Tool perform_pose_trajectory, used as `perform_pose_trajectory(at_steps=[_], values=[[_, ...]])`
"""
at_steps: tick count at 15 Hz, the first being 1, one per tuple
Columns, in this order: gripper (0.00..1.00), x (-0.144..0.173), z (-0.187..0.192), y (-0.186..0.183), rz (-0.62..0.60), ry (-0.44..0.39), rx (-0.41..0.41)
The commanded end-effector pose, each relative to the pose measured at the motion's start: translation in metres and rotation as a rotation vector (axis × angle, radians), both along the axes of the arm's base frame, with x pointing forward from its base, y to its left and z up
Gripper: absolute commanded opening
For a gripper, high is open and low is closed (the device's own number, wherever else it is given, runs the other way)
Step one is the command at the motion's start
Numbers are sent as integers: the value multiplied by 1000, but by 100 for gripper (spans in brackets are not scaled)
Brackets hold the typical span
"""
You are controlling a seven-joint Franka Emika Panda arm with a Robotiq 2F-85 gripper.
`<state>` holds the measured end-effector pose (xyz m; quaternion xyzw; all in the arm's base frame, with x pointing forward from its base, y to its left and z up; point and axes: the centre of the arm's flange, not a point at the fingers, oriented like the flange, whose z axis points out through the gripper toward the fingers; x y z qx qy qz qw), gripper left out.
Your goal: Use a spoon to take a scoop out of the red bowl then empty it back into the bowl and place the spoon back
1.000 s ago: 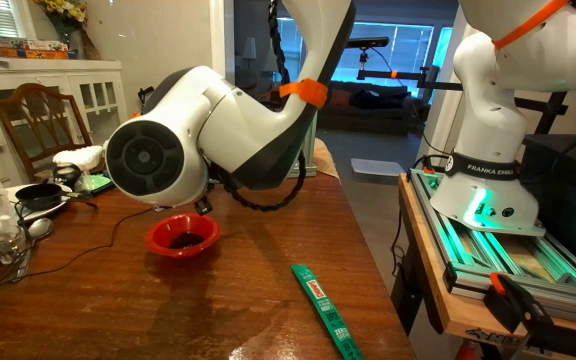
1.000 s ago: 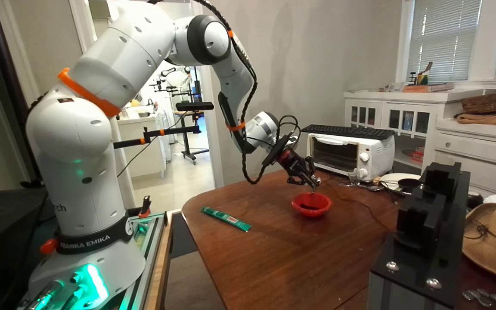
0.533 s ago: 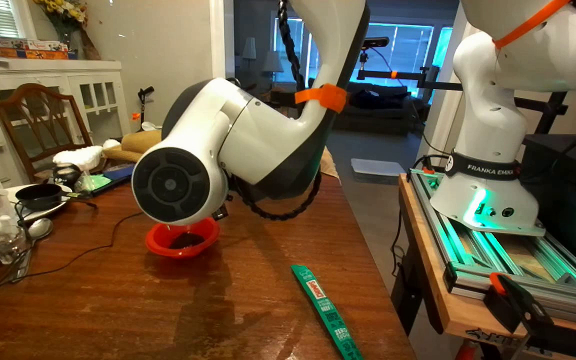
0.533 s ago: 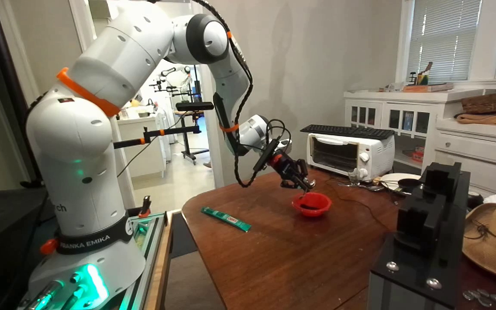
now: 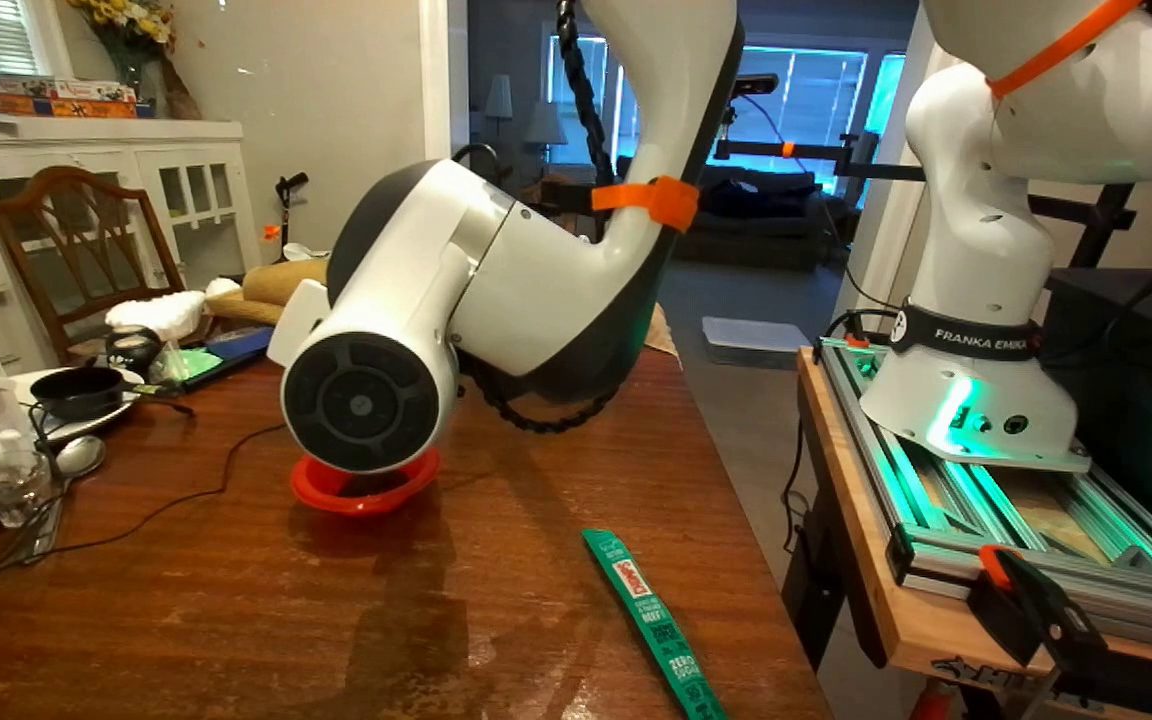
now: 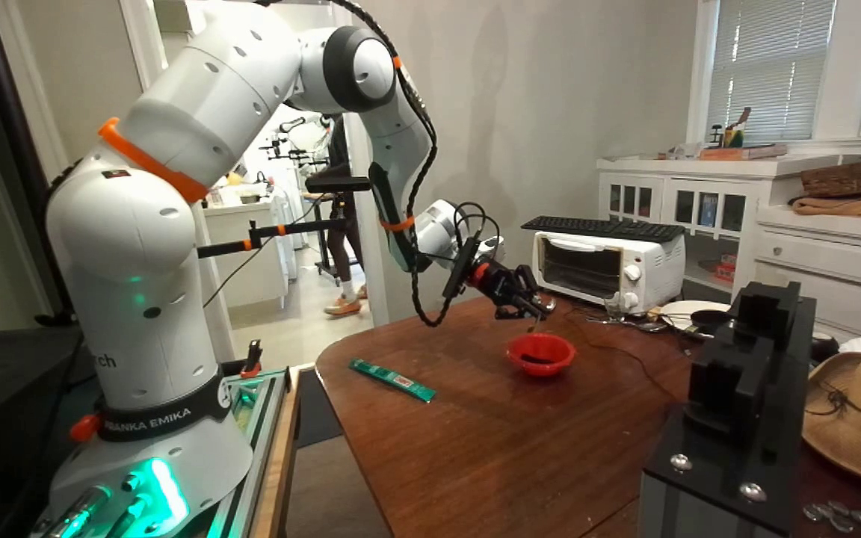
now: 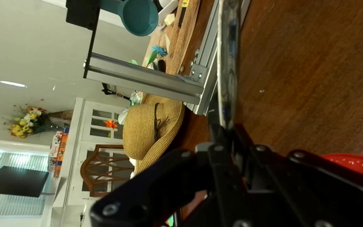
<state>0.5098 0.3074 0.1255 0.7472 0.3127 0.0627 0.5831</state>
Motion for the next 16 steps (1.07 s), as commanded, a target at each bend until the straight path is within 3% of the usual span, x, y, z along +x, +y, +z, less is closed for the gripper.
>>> perform_pose_trajectory(at_steps=[1,7,9,12,14,16], values=[[3,-7,-6,2,11,-59,-27],[3,-15,-11,8,34,-135,-25],[3,-17,-23,12,48,-81,-44],[3,-19,-17,15,62,-148,-52],[3,-19,-26,14,59,-81,-55],[3,-21,-18,14,61,-158,-63]])
